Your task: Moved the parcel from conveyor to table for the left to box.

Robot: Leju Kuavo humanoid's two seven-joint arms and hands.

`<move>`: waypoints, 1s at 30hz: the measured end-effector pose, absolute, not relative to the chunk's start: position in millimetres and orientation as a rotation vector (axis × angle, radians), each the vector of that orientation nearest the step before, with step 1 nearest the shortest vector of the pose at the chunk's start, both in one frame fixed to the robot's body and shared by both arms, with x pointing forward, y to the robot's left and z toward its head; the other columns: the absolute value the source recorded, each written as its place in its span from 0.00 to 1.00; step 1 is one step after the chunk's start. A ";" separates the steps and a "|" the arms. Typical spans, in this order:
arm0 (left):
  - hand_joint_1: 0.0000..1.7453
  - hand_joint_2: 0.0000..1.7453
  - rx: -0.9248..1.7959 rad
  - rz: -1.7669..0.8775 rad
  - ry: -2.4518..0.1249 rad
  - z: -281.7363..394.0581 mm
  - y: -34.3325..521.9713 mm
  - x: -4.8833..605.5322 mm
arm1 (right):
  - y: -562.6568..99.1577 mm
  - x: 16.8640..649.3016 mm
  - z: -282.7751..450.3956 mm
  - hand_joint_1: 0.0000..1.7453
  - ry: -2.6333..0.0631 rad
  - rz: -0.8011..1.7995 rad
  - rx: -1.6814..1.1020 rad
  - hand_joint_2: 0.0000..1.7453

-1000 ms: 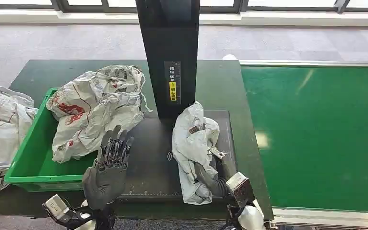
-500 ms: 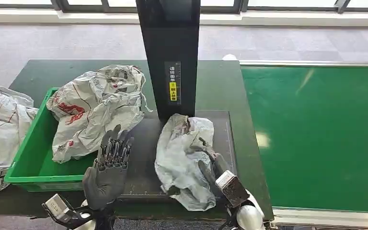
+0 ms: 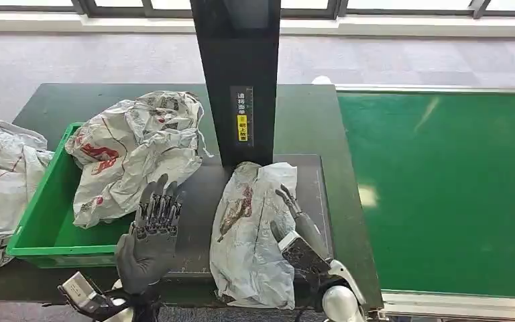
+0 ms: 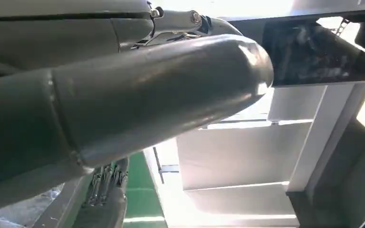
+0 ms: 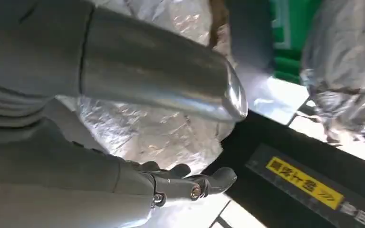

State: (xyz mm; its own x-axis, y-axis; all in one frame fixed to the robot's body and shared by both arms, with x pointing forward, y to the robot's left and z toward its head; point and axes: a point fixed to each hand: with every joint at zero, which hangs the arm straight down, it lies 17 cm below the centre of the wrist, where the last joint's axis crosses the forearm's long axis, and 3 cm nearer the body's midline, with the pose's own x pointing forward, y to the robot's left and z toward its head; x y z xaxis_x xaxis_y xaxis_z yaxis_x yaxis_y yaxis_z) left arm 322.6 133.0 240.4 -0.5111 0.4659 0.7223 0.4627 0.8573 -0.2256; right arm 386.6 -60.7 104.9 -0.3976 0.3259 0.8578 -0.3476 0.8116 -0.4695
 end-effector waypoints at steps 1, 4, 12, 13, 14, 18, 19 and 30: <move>0.00 0.00 -0.658 0.001 -2.182 239.3 133.1 323.4 | -62.6 387.5 105.7 0.00 -1.847 0.721 0.000 1.00; 0.00 0.00 -0.597 -0.030 -2.169 231.4 130.8 327.5 | -64.6 387.2 111.8 0.00 -1.879 0.721 -0.033 1.00; 0.00 0.00 -0.281 -0.175 -2.096 188.8 123.2 347.8 | -89.3 360.0 208.0 0.00 -2.212 0.422 0.116 1.00; 0.00 0.00 -0.227 -0.194 -2.093 185.1 123.4 350.3 | -95.2 356.7 216.7 0.00 -2.232 0.376 0.131 1.00; 0.00 0.00 -0.191 -0.208 -2.090 182.2 123.2 352.0 | -99.6 354.1 223.0 0.00 -2.247 0.345 0.138 1.00; 0.00 0.00 -0.109 -0.259 -2.079 174.3 118.6 355.3 | -112.6 347.3 245.8 0.00 -2.303 0.276 0.147 1.00; 0.00 0.00 -0.075 -0.282 -2.075 172.0 117.8 356.3 | -115.6 346.7 249.5 0.00 -2.311 0.257 0.154 1.00; 0.00 0.00 -0.029 -0.387 -2.060 162.9 98.1 356.7 | -126.5 343.9 264.9 0.00 -2.353 0.228 0.163 1.00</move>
